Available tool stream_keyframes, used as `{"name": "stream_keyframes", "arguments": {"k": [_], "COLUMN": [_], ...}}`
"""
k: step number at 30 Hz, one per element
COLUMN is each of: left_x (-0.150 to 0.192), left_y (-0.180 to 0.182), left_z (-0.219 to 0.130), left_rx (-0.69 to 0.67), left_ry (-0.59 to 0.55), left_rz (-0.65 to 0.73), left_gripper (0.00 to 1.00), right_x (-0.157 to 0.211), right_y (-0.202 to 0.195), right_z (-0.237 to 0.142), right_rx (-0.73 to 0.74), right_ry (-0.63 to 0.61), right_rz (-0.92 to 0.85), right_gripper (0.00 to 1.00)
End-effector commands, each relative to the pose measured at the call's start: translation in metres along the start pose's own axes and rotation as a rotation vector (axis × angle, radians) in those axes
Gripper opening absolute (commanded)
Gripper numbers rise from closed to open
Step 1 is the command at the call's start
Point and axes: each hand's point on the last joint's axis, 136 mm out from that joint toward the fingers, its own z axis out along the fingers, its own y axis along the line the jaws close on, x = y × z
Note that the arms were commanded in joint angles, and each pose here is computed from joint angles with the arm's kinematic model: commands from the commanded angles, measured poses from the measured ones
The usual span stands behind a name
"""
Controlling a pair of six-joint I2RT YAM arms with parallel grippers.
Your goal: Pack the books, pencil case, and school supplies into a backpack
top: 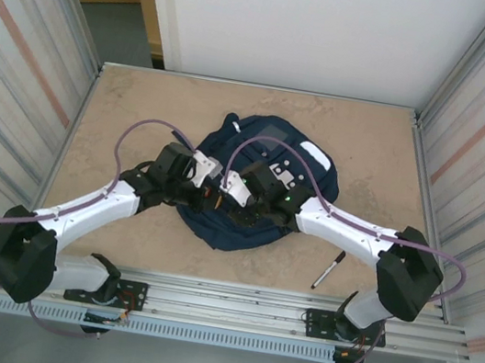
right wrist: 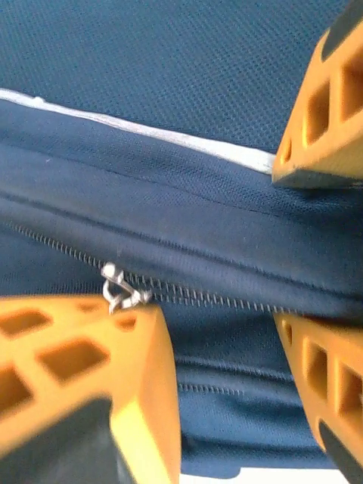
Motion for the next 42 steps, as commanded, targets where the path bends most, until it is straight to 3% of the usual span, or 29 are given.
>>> {"name": "stream_keyframes", "arguments": {"k": [1, 3, 6, 8, 11, 15, 16, 18, 20, 21, 29, 33, 35, 37, 39, 42], "left_x": [-0.021, -0.016, -0.001, 0.007, 0.012, 0.003, 0.003, 0.005, 0.002, 0.0, -0.025, -0.026, -0.026, -0.021, -0.008, 0.029], "left_y": [0.013, 0.042, 0.094, 0.115, 0.122, 0.083, 0.072, 0.049, 0.023, 0.012, -0.057, -0.066, -0.06, -0.039, -0.009, 0.064], "left_z": [-0.022, -0.028, -0.046, -0.056, -0.068, -0.056, -0.051, -0.039, -0.029, -0.026, -0.008, 0.003, 0.0, -0.008, -0.02, -0.052], "left_rx": [-0.077, -0.181, -0.292, -0.291, -0.327, -0.222, -0.208, -0.159, -0.099, -0.079, 0.107, 0.125, 0.105, 0.039, -0.076, -0.414], "left_ry": [-0.092, -0.091, -0.087, -0.119, -0.137, -0.172, -0.165, -0.151, -0.159, -0.162, -0.143, -0.096, -0.115, -0.145, -0.141, -0.115], "left_rz": [-0.008, -0.098, -0.312, -0.423, -0.439, -0.337, -0.303, -0.251, -0.199, -0.179, -0.053, -0.044, -0.063, -0.109, -0.165, -0.356], "left_gripper": [0.0, 0.0, 0.0, 0.0, 0.0, 0.0, 0.0, 0.0, 0.0, 0.0, 0.0, 0.0, 0.0, 0.0, 0.0, 0.0], "right_x": [-0.009, -0.018, -0.022, -0.017, -0.023, -0.044, -0.045, -0.047, -0.043, -0.042, -0.024, -0.02, -0.016, -0.014, -0.015, -0.014], "right_y": [-0.013, -0.021, -0.018, -0.016, -0.024, -0.041, -0.048, -0.067, -0.068, -0.063, -0.02, -0.012, -0.004, -0.001, 0.0, 0.007], "right_z": [-0.012, -0.023, -0.036, -0.039, -0.035, -0.017, -0.013, -0.009, -0.018, -0.023, -0.023, -0.018, -0.023, -0.03, -0.038, -0.047], "right_rx": [0.016, 0.018, 0.006, -0.01, -0.056, -0.034, -0.014, 0.032, -0.048, -0.087, -0.14, -0.16, -0.198, -0.214, -0.205, -0.186], "right_ry": [-0.027, -0.107, -0.2, -0.162, -0.107, -0.183, -0.194, -0.2, -0.213, -0.23, -0.281, -0.29, -0.292, -0.304, -0.333, -0.35], "right_rz": [-0.182, -0.172, -0.309, -0.419, -0.5, -0.6, -0.613, -0.554, -0.44, -0.405, -0.387, -0.404, -0.428, -0.444, -0.46, -0.541], "right_gripper": [0.03, 0.0, 0.0, 0.0, 0.0, 0.0, 0.04, 0.15, 0.42, 0.45, 0.5, 0.45, 0.3, 0.04, 0.0, 0.0]}}
